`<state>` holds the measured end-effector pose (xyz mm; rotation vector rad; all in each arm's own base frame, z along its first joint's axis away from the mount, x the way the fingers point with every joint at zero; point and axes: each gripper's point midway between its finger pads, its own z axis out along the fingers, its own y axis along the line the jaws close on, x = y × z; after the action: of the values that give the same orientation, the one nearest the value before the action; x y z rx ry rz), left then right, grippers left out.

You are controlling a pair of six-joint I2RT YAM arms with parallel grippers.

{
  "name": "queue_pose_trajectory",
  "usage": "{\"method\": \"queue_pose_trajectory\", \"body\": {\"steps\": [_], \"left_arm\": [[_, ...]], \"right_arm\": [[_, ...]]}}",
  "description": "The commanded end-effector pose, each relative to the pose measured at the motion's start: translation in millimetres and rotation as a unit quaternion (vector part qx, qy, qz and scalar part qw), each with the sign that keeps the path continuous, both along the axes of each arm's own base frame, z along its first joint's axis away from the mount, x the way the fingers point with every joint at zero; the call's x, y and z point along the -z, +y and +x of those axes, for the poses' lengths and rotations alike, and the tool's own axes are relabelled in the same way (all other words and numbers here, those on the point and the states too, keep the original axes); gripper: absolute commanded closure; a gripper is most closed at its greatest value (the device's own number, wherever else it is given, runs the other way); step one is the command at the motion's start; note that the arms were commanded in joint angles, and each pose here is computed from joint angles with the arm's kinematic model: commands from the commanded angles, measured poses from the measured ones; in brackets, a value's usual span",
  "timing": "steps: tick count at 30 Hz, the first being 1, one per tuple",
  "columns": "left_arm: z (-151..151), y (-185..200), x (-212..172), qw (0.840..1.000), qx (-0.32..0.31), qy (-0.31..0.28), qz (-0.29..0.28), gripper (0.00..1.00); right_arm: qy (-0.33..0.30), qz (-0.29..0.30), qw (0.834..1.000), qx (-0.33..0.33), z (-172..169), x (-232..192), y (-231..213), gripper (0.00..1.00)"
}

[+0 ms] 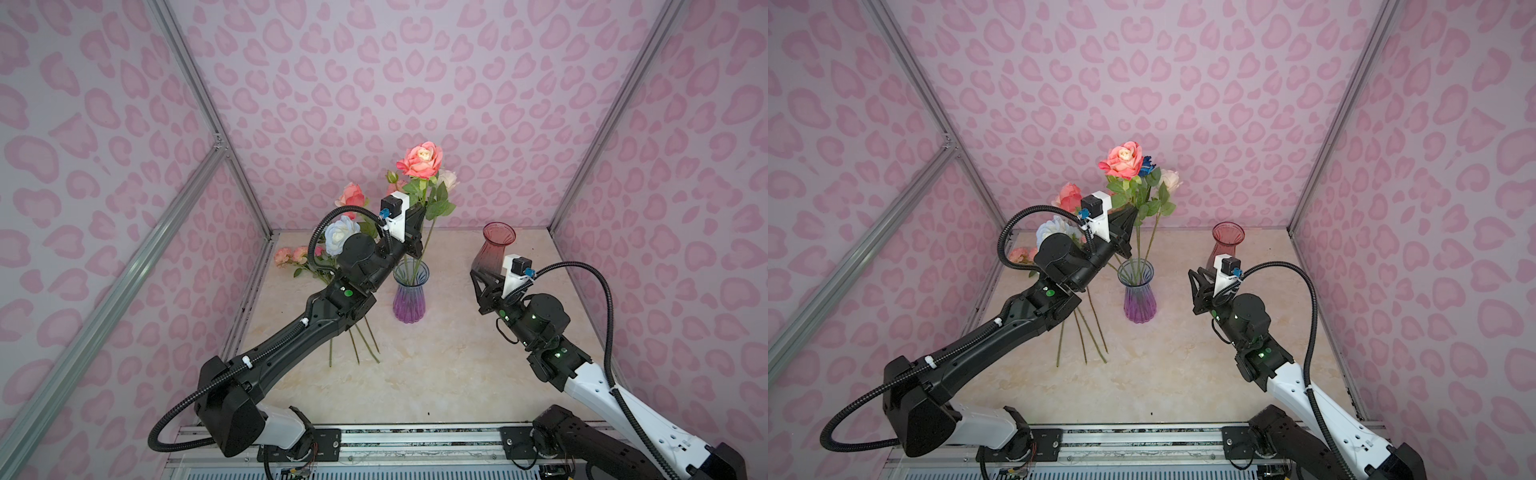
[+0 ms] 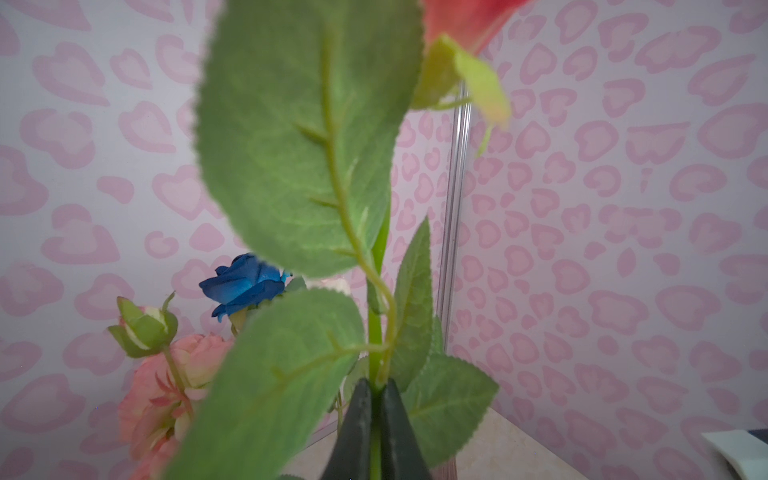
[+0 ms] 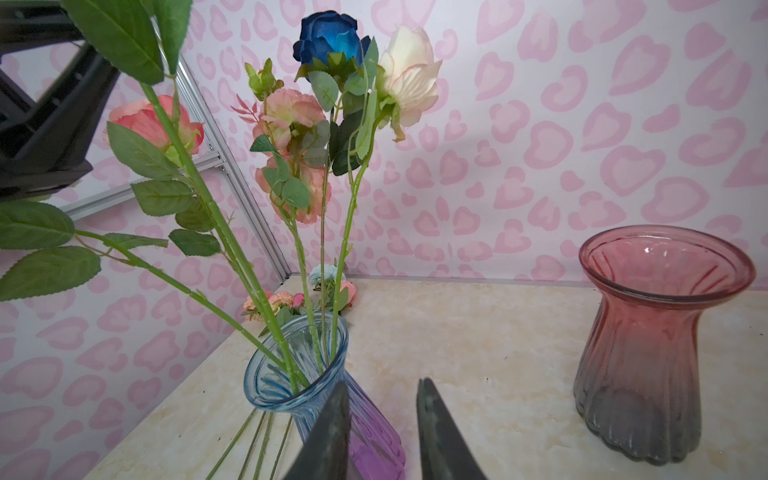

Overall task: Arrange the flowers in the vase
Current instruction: 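Carry the red-pink rose over the blue-purple vase with the left gripper, then lower the red-pink rose stem into the blue-purple vase and open the left gripper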

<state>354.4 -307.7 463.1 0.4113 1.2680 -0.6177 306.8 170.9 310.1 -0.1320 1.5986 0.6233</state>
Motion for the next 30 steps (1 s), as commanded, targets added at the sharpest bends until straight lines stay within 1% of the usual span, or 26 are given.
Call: {"method": "queue_pose_trajectory", "body": {"steps": [1, 6, 10, 12, 15, 18, 23, 25, 26, 28, 29, 30], "left_arm": [[2.3, 1.7, 4.8, 1.0, -0.008, 0.005, 0.003, 0.9], [2.4, 1.3, 17.9, 1.0, -0.006, 0.019, 0.011, 0.87], [1.8, 2.8, 24.4, 1.0, -0.008, 0.026, 0.016, 0.87], [1.3, 3.7, 25.8, 0.999, -0.01, 0.027, 0.02, 0.84], [-1.9, 5.2, 21.3, 0.999, -0.007, 0.024, 0.02, 0.8], [-6.2, 7.5, 13.2, 1.0, -0.003, 0.02, 0.013, 0.73], [-11.1, 8.8, 9.5, 1.0, 0.004, 0.021, 0.013, 0.73], [-12.3, 8.7, 11.3, 1.0, 0.006, 0.023, 0.015, 0.65], [-12.4, 9.6, 11.1, 1.0, 0.004, 0.023, 0.015, 0.65], [-12.4, 10.6, 13.3, 1.0, 0.003, 0.026, 0.016, 0.55], [-12.7, 11.1, 12.6, 1.0, 0.002, 0.025, 0.015, 0.55], [-13.0, 11.1, 12.4, 1.0, 0.003, 0.026, 0.015, 0.51]], "right_arm": [[0.001, 0.006, 1.0, -0.007, 0.2, 0.1, 3.1, 0.7], [0.004, 0.005, 1.0, -0.01, 0.9, 1.8, 4.3, 0.7], [0.004, 0.004, 1.0, -0.01, 1.5, 2.2, 5.0, 0.7], [0.004, 0.004, 1.0, -0.012, 1.8, 1.4, 5.9, 0.7], [0.005, 0.003, 1.0, -0.012, 2.6, 1.3, 6.3, 0.7], [0.005, 0.003, 1.0, -0.016, 2.8, 1.8, 7.9, 0.69], [0.006, 0.004, 1.0, -0.023, 2.5, 1.1, 10.5, 0.65], [0.006, 0.005, 1.0, -0.023, 2.3, 0.8, 10.7, 0.65], [0.005, 0.004, 1.0, -0.023, 2.2, 0.4, 10.7, 0.64], [0.006, 0.005, 1.0, -0.022, 2.0, 1.1, 10.4, 0.64], [0.007, 0.005, 1.0, -0.023, 1.7, 1.3, 10.6, 0.64], [0.006, 0.005, 1.0, -0.023, 1.6, 0.7, 10.1, 0.63]]}}
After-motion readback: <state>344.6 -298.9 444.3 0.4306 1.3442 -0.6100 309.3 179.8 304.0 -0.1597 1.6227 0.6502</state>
